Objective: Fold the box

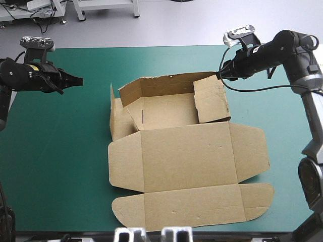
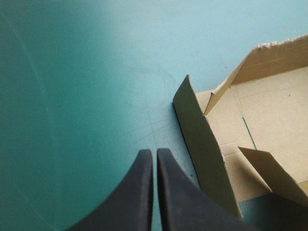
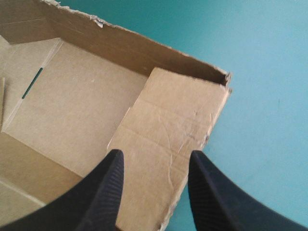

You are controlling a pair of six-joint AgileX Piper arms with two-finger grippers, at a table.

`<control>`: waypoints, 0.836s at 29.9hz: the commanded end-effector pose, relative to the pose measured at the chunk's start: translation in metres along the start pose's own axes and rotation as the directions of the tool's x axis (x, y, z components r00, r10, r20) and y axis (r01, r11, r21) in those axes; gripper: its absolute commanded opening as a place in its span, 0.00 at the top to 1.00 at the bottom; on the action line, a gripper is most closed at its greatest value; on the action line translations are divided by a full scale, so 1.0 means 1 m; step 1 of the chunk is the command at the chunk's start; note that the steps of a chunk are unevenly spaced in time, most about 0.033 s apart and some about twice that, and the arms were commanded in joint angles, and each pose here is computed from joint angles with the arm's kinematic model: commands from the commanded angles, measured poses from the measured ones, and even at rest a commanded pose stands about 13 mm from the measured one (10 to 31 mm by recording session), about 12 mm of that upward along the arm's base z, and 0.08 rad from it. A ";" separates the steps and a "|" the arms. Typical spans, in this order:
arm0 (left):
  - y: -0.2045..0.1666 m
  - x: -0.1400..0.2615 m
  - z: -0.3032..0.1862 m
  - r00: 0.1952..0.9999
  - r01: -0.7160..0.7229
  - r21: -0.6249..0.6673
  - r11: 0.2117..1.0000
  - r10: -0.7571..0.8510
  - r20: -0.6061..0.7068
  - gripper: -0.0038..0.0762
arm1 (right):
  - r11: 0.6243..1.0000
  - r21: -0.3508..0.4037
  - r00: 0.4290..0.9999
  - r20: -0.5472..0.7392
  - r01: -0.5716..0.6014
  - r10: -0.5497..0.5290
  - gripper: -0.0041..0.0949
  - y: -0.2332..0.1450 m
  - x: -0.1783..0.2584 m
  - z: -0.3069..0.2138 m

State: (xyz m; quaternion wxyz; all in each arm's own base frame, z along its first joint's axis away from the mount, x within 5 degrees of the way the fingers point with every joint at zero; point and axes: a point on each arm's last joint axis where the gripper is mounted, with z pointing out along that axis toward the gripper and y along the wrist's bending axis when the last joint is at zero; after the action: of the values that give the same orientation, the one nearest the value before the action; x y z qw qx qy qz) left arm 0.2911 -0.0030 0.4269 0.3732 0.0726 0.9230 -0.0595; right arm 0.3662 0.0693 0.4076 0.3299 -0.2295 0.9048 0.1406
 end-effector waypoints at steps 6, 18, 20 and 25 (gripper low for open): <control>-0.003 -0.006 -0.020 0.998 -0.005 -0.005 1.000 0.006 0.063 0.94 | 0.993 0.074 0.995 -0.032 -0.094 0.097 0.55 0.001 0.002 -0.024; 0.004 0.001 -0.020 1.000 0.018 -0.087 0.996 -0.019 -0.009 0.96 | 0.982 -0.010 0.963 -0.198 -0.186 0.181 0.55 -0.024 0.013 0.063; 0.004 0.001 -0.020 1.000 0.017 -0.088 0.996 -0.018 -0.009 0.97 | 0.980 -0.021 0.959 -0.210 -0.197 0.189 0.55 -0.026 0.014 0.072; 0.004 0.001 -0.020 1.000 0.017 -0.088 0.996 -0.018 -0.007 0.97 | 0.976 -0.027 0.945 -0.259 -0.215 0.201 0.55 -0.033 0.021 0.094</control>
State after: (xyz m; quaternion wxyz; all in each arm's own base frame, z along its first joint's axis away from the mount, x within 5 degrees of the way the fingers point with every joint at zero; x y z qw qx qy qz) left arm 0.2846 0.0050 0.4203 0.3244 0.0529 0.9442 -0.0223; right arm 0.4244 0.0729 0.2990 0.1654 -0.1545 0.9613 0.1573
